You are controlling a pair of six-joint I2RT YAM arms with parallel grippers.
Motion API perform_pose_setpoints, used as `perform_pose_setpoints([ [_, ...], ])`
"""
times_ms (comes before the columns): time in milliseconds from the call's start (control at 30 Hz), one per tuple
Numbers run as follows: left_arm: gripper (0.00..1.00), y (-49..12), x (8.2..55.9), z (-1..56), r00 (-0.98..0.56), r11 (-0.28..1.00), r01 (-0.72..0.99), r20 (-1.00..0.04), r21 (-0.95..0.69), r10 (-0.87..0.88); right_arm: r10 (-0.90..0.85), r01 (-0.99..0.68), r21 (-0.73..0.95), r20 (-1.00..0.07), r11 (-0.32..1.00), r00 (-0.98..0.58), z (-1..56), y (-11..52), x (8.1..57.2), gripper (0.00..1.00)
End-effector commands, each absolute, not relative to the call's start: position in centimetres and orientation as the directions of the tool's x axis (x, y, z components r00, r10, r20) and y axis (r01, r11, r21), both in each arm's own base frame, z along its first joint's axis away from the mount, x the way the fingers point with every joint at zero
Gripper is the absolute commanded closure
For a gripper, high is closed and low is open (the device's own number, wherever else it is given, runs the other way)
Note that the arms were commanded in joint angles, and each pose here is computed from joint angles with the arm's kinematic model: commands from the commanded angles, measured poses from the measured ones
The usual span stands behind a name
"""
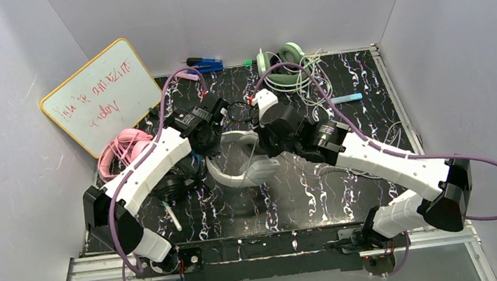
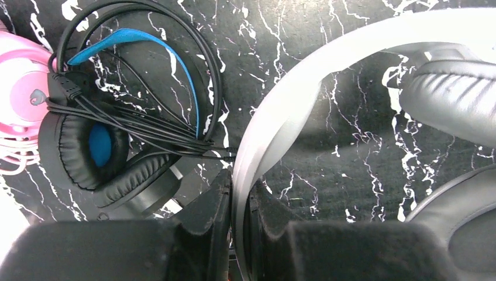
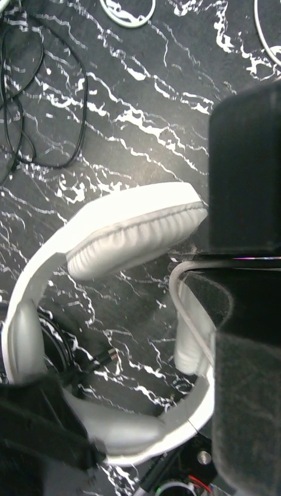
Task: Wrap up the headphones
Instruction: Wrap the headphones cable around the headphones.
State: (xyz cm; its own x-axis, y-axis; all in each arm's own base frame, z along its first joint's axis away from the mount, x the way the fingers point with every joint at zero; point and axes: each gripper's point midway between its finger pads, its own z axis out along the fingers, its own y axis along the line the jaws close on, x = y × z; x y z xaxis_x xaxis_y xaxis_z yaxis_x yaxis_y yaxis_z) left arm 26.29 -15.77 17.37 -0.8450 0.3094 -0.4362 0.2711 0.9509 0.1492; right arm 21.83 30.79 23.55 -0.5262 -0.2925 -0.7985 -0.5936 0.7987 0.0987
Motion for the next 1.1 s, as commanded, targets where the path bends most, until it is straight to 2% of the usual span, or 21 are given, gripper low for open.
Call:
perform_pose_setpoints([
  [0,1.00,-16.6,23.7,18.7,-0.843,0.935,0.351,-0.420,0.043,0.336,-0.174,-0.514,0.109,-0.864,0.851,-0.473,27.4,28.7,25.7,0.88],
  [100,1.00,-17.2,22.3,18.3,-0.846,0.918,0.396,-0.389,0.000,0.365,-0.170,-0.526,0.140,-0.850,0.839,-0.498,27.1,28.3,26.5,0.86],
  [233,1.00,-17.4,20.7,17.8,-0.824,0.886,0.462,-0.353,0.034,0.443,-0.166,-0.524,0.155,-0.841,0.838,-0.514,27.0,28.1,27.4,0.84],
  [467,1.00,-18.1,19.7,16.9,-0.821,0.869,0.494,-0.315,0.028,0.477,-0.188,-0.559,0.132,-0.858,0.818,-0.478,27.8,28.5,27.9,0.80],
  [600,1.00,-19.5,19.3,17.7,-0.807,0.853,0.521,-0.333,-0.015,0.487,-0.219,-0.574,0.120,-0.846,0.810,-0.486,27.0,28.5,27.9,0.86],
  [700,1.00,-20.5,18.8,18.8,-0.791,0.830,0.552,-0.362,-0.077,0.493,-0.227,-0.564,0.127,-0.826,0.816,-0.515,25.7,28.0,28.1,0.87],
  [800,1.00,-21.8,17.6,20.1,-0.778,0.790,0.588,-0.390,-0.175,0.492,-0.185,-0.559,0.218,-0.797,0.800,-0.575,24.4,27.5,28.4,0.87],
  [1067,1.00,-22.9,16.3,22.8,-0.761,0.740,0.612,-0.462,-0.278,0.456,-0.081,-0.601,0.420,-0.772,0.680,-0.630,23.2,27.3,27.7,0.84],
])
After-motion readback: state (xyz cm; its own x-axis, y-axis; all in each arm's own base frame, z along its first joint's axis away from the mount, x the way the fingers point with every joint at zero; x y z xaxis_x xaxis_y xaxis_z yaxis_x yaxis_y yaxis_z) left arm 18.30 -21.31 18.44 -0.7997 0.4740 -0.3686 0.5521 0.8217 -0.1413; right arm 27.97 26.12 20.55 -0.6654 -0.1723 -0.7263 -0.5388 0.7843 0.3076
